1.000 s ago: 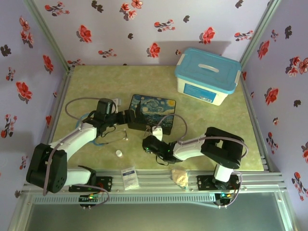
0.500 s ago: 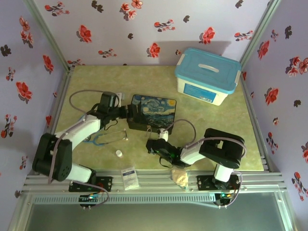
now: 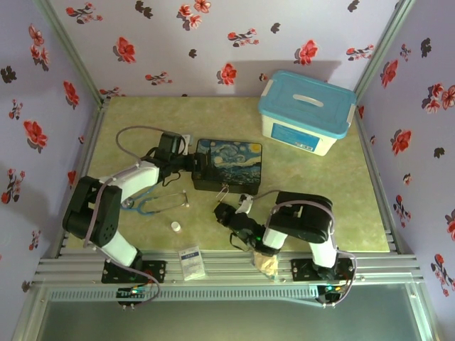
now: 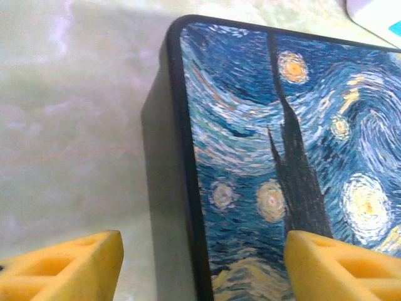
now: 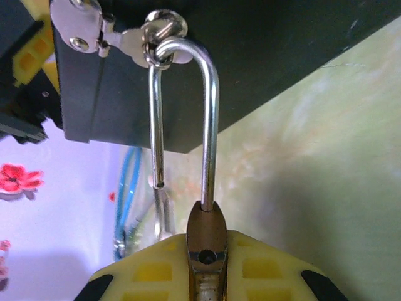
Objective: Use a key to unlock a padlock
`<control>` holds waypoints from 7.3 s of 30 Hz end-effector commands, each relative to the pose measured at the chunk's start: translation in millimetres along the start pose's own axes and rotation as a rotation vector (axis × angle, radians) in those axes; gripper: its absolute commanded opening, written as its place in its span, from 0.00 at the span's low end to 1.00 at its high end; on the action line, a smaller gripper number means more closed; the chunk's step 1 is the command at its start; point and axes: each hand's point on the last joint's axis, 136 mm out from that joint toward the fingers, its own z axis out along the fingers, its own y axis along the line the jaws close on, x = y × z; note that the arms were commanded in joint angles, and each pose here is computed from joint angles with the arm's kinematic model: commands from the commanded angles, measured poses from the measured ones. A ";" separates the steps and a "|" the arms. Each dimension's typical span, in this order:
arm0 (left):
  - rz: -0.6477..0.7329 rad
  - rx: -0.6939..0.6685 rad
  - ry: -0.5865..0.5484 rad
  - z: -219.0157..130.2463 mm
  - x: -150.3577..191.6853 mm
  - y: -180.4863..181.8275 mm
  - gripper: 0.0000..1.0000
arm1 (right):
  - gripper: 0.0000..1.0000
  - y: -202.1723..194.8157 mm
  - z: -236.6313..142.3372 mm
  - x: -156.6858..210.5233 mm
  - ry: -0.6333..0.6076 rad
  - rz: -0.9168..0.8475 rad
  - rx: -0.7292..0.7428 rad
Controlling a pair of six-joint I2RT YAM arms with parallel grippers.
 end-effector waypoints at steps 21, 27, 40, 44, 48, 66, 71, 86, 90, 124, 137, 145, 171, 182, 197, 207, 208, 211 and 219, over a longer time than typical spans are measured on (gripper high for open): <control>0.055 -0.038 0.149 16.3 48.9 14.6 0.50 | 0.00 -36.9 -11.4 -44.3 -0.386 0.079 0.108; -0.093 0.135 -0.013 -4.7 -4.0 -24.3 0.64 | 0.00 -47.5 -10.3 -41.0 -0.405 0.123 0.108; -0.134 0.073 0.061 29.6 20.2 -13.7 0.47 | 0.00 -59.2 -18.0 -56.3 -0.488 0.152 0.100; -0.141 0.054 0.114 40.8 36.7 -3.7 0.35 | 0.00 -44.4 -11.8 -58.3 -0.482 0.104 0.080; -0.099 -0.006 0.145 43.9 49.5 10.2 0.31 | 0.00 -44.1 -18.5 -67.5 -0.524 0.124 0.090; -0.047 -0.063 0.139 30.2 44.4 13.3 0.28 | 0.00 -21.6 -20.2 -106.6 -0.614 0.131 0.048; -0.059 -0.060 0.136 33.5 43.6 14.9 0.28 | 0.00 -5.0 -18.6 -111.5 -0.575 0.067 0.039; -0.071 -0.030 0.083 26.6 16.3 5.9 0.30 | 0.00 -13.9 -32.4 -115.1 -0.374 -0.025 0.059; -0.074 0.004 0.048 19.3 -7.0 -7.1 0.35 | 0.00 -36.1 -35.2 -104.2 -0.177 -0.022 0.145; 0.042 0.217 -0.214 -112.2 -20.2 -144.5 0.79 | 0.00 -60.8 -128.1 -103.9 0.645 -0.140 0.464; 0.032 0.246 -0.143 -93.0 22.4 -151.3 0.80 | 0.11 -99.3 -142.6 -109.4 0.672 -0.172 0.669; 0.019 0.245 -0.138 -90.0 29.9 -146.0 0.81 | 0.27 -105.5 -147.4 -121.8 0.629 -0.216 0.741; 0.016 -0.509 -0.419 -165.1 -24.1 96.4 1.00 | 0.99 -40.0 -166.9 -324.6 -0.174 -0.765 0.987; 0.068 -0.777 -0.400 -137.4 8.2 197.6 1.00 | 0.99 -72.3 -187.4 -355.1 -0.516 -0.835 0.845; 0.051 -0.667 -0.614 -110.4 -17.5 221.0 0.99 | 0.99 -88.1 -139.9 -387.8 -0.572 -0.905 0.794; 0.053 -0.673 -0.593 -107.4 -18.8 222.1 1.00 | 0.99 -110.3 -129.7 -397.7 -0.533 -0.837 0.802; 0.058 -0.684 -0.593 -107.7 -19.0 221.4 1.00 | 0.99 -110.2 -129.9 -397.3 -0.527 -0.836 0.804; 0.068 -0.692 -0.585 -106.2 -19.9 220.3 1.00 | 0.99 -110.6 -129.9 -397.2 -0.532 -0.840 0.802; 0.068 -0.692 -0.585 -106.1 -19.8 220.4 1.00 | 0.99 -110.5 -126.9 -397.3 -0.517 -0.838 0.797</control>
